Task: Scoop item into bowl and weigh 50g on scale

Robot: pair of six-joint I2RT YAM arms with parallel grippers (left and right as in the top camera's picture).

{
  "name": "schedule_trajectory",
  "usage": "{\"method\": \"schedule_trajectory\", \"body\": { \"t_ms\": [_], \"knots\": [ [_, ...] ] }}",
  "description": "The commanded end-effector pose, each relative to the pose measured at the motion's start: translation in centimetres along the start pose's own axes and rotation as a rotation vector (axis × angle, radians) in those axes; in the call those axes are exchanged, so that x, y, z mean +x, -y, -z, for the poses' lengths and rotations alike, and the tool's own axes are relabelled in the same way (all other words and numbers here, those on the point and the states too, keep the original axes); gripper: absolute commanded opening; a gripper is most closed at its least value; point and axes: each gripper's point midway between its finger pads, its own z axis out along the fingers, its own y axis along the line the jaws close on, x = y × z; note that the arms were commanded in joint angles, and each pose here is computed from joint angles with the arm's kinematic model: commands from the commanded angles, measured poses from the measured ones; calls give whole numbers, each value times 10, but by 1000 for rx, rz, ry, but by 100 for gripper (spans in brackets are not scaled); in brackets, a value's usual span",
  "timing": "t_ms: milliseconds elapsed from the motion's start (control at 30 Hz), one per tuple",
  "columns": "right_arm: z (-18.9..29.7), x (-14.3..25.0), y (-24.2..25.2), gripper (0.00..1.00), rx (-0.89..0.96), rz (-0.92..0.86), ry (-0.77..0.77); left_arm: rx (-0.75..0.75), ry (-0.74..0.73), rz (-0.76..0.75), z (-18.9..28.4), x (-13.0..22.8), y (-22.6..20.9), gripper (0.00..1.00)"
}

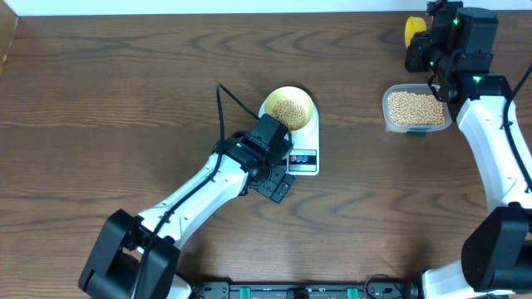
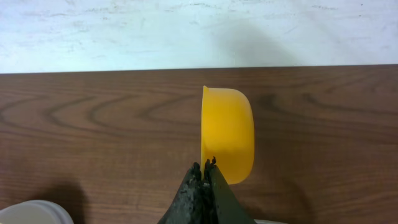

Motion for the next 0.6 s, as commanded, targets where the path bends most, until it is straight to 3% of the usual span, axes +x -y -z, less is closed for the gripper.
{"method": "schedule_trajectory", "body": {
  "t_ms": [0, 133, 400, 567],
  "knots": [
    [4, -4, 4, 1, 21, 15, 12, -71, 44, -35, 4, -14, -12, 98],
    [4, -4, 4, 1, 21, 15, 13, -63, 100, -20, 20, -35, -14, 98],
    [4, -15, 4, 1, 22, 20, 56, 20, 318, 115, 103, -107, -54, 98],
    [5, -22, 4, 1, 21, 23, 85, 58, 377, 196, 133, -115, -85, 98]
  ]
}}
